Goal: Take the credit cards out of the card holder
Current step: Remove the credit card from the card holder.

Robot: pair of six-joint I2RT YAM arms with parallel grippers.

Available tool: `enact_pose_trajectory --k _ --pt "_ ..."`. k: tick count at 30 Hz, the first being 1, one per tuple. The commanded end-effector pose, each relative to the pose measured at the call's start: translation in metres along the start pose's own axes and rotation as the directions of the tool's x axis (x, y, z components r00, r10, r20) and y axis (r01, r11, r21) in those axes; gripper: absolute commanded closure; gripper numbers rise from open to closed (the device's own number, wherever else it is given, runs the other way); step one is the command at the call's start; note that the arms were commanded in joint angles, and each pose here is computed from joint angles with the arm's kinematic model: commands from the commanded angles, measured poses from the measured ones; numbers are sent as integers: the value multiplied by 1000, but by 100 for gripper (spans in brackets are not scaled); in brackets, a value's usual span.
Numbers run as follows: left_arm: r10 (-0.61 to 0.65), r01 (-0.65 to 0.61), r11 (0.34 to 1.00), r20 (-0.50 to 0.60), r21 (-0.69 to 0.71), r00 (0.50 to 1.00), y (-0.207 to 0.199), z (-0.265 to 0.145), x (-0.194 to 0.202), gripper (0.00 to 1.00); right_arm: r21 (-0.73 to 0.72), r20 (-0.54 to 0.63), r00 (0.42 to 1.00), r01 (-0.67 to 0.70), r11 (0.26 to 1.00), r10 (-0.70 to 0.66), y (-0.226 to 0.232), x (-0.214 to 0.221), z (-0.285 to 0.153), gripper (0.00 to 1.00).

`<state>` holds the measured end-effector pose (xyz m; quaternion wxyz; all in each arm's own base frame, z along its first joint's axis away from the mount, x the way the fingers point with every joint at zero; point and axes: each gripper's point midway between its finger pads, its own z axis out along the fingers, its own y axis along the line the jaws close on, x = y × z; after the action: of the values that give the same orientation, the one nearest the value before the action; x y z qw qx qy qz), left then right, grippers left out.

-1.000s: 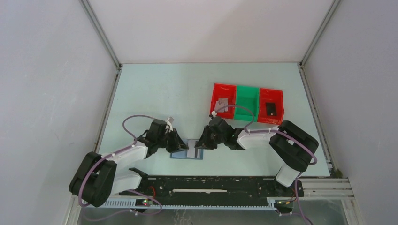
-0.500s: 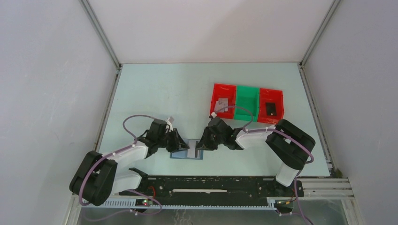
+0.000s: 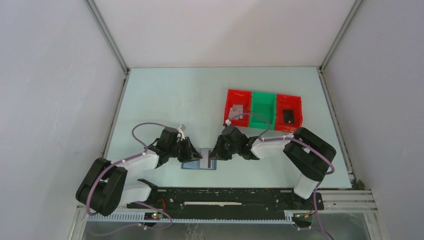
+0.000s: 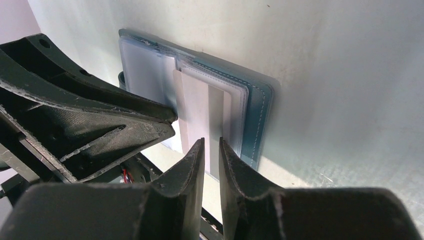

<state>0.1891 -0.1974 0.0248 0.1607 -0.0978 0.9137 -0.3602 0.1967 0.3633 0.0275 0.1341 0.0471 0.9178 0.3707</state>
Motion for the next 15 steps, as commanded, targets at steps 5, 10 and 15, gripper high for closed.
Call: enact_pose_trajectory --k 5,10,15 --pt "-8 8 1000 -13 -2 1000 7 1 6 71 4 57 998 35 999 -36 6 -10 -9 75" --pt "-7 7 1000 -14 -2 1000 6 2 6 71 9 52 998 36 999 -37 4 -8 -8 74" --pt "-7 7 1000 -12 -1 1000 6 2 5 71 14 37 999 32 999 -33 1 -5 -4 74"
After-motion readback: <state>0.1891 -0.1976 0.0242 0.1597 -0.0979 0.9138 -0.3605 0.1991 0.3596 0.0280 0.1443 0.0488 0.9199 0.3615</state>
